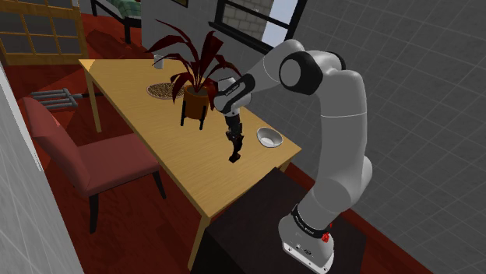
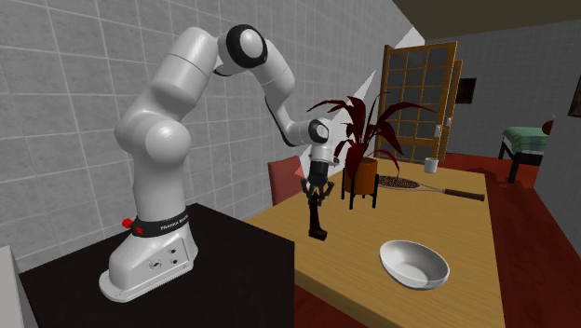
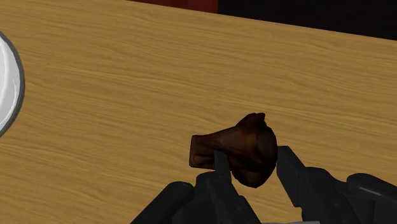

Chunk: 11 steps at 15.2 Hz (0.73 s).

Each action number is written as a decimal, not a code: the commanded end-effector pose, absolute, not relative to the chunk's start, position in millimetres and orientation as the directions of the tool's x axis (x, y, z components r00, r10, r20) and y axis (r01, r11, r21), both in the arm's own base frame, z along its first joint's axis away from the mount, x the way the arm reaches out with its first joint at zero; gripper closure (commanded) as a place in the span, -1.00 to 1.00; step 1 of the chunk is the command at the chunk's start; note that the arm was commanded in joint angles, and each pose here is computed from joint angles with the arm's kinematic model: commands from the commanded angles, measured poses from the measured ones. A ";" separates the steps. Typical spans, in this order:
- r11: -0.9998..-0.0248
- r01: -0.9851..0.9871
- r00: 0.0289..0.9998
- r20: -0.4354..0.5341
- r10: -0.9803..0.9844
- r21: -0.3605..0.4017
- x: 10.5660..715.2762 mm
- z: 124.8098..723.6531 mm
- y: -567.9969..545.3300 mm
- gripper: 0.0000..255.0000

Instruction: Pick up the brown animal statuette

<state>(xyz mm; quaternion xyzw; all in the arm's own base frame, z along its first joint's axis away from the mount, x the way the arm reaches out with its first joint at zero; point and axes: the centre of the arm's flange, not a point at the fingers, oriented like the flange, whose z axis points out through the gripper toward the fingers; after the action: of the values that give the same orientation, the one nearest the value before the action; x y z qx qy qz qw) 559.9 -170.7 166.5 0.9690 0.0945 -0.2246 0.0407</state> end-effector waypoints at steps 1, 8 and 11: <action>-0.979 0.202 0.881 -0.443 0.165 0.036 560.0 176.6 -170.6 1.00; -0.979 0.202 0.881 -0.443 0.165 0.036 560.0 213.5 -170.6 1.00; -0.979 0.202 0.881 -0.443 0.165 0.036 560.0 229.4 -170.6 1.00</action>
<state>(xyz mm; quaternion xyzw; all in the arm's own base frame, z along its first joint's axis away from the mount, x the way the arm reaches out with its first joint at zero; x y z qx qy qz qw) 559.6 -170.6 223.9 0.9690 0.0946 -0.2245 0.0407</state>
